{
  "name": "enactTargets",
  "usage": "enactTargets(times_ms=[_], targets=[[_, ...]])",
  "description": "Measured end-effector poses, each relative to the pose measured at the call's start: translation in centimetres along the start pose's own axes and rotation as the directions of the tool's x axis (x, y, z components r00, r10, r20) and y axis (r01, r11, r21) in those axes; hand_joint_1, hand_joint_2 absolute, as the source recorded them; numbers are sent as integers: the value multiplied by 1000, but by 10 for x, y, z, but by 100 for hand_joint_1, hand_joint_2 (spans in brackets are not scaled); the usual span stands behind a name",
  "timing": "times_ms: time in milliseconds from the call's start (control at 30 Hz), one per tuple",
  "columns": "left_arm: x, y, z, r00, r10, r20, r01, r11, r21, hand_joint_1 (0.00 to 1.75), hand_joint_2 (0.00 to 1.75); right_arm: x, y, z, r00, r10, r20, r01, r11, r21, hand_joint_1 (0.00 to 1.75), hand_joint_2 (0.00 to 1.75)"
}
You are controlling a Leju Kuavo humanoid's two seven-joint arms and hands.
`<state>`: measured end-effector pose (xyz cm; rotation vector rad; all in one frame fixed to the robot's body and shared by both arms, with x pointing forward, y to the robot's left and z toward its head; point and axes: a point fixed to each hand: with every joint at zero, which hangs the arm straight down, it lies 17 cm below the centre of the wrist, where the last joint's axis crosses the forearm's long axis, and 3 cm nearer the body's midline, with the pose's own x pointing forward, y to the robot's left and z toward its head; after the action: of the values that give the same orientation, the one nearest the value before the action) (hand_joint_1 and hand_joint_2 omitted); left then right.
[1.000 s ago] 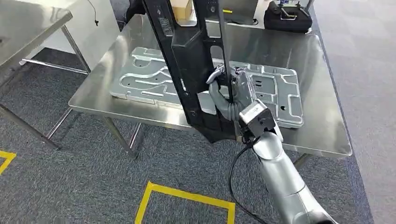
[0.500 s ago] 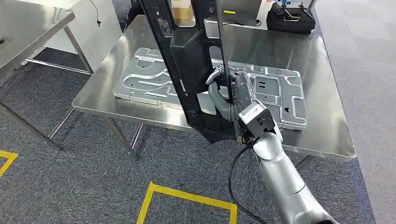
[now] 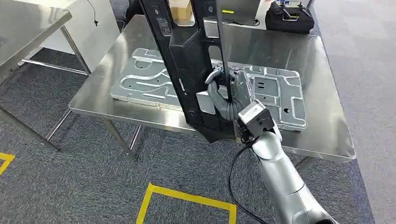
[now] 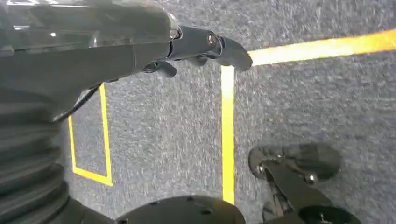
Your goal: Take the parts from the cabinet and place them on the table.
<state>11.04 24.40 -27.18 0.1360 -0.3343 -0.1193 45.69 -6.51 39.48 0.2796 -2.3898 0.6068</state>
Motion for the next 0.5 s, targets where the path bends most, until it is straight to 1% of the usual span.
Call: enactTargets(times_ms=[167, 500], targets=[[-3, 0, 0, 1000, -1, -4, 1, 1000, 3, 0, 175, 2, 0, -3, 1000, 2, 10, -2, 1000, 4, 173, 175], [-10, -6, 3, 1000, -2, -15, 2, 1000, -8, 0, 175, -7, 5, 4, 1000, -8, -16, 8, 1000, 6, 173, 175]])
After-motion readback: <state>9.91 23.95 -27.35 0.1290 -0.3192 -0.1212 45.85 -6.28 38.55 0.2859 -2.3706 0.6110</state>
